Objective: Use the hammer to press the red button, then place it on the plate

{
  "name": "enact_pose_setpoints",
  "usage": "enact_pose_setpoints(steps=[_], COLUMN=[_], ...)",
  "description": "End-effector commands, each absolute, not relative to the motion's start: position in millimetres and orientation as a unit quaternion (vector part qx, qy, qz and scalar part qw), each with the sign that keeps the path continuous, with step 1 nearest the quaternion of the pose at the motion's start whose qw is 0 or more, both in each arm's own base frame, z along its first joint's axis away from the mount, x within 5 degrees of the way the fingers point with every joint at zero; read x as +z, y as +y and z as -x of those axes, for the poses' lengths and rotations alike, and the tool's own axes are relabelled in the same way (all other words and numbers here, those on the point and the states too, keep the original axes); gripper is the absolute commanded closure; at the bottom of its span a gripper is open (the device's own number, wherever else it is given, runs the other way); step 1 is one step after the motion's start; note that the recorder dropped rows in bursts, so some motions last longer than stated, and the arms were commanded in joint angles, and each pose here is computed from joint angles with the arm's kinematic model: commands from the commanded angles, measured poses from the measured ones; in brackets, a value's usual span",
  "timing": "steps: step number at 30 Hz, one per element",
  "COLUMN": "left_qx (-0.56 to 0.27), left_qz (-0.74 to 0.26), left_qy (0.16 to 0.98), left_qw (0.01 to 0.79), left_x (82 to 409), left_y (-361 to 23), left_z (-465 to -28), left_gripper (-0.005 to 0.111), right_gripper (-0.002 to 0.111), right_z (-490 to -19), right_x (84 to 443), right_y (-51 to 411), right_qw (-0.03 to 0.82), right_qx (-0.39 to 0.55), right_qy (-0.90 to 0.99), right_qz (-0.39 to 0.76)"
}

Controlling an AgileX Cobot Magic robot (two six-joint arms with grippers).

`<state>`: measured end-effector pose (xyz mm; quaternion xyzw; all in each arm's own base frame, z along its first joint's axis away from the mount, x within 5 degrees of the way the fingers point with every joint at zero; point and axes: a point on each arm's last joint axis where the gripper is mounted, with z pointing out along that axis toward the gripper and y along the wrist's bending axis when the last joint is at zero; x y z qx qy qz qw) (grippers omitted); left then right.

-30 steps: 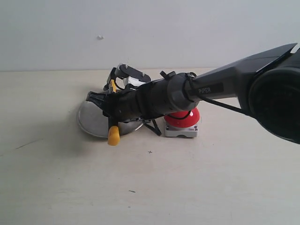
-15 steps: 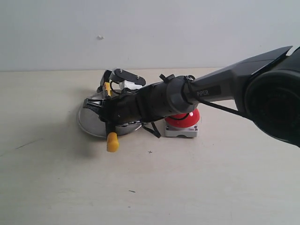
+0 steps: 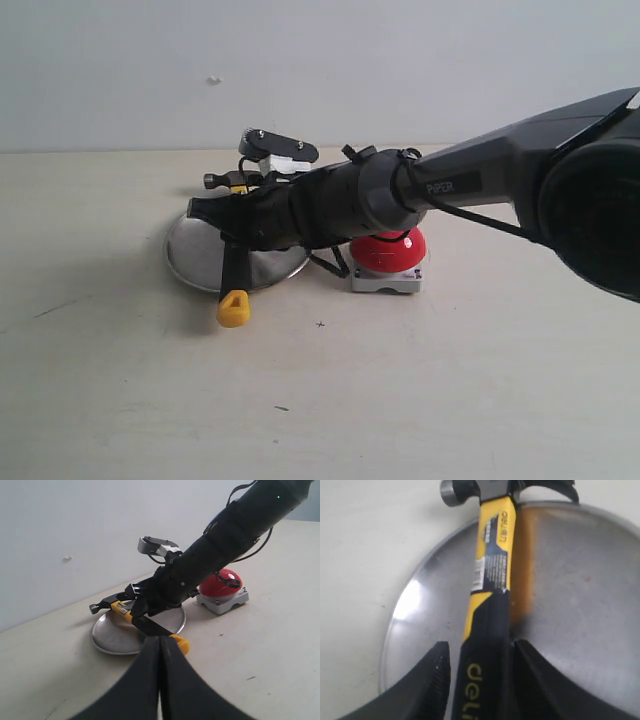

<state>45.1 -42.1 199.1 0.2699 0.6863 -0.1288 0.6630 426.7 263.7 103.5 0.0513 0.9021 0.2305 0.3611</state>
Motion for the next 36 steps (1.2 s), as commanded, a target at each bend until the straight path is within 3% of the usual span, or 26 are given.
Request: enact_pose_setpoints(steps=[1, 9, 14, 19, 24, 27, 30, 36], left_qx=[-0.13, -0.129, -0.129, -0.129, -0.129, -0.129, -0.129, -0.129], left_qz=[-0.27, -0.271, -0.271, -0.271, -0.271, -0.271, -0.271, -0.271], left_qy=[0.686, 0.685, 0.685, 0.685, 0.685, 0.685, 0.685, 0.685], left_qw=[0.663, 0.664, 0.664, 0.664, 0.664, 0.664, 0.664, 0.664], left_x=[198.3, 198.3, 198.3, 198.3, 198.3, 198.3, 198.3, 198.3], left_y=[-42.2, -42.2, -42.2, -42.2, -42.2, -42.2, -42.2, -42.2], left_z=[-44.6, -44.6, -44.6, -44.6, -44.6, -44.6, -44.6, -44.6], left_gripper=[0.107, 0.107, 0.107, 0.107, 0.107, 0.107, 0.107, 0.107], right_gripper=[0.069, 0.079, 0.108, 0.108, 0.108, 0.108, 0.108, 0.108], right_z=[-425.3, -405.2, -376.6, -336.7, -236.4, -200.8, -148.4, -107.5], right_x=[132.1, 158.6, 183.9, 212.2, 250.5, 260.5, 267.5, 247.2], right_y=[258.2, 230.6, 214.5, 194.5, 180.1, 174.1, 149.3, 106.3], right_qw=[0.388, 0.419, 0.423, 0.429, 0.465, 0.479, 0.504, 0.517], right_qx=[0.225, 0.147, 0.144, 0.154, 0.168, 0.187, 0.232, 0.265], right_qy=[0.893, 0.895, 0.895, 0.89, 0.862, 0.846, 0.819, 0.801], right_qz=[-0.044, -0.036, -0.014, 0.003, 0.112, 0.14, 0.146, 0.145])
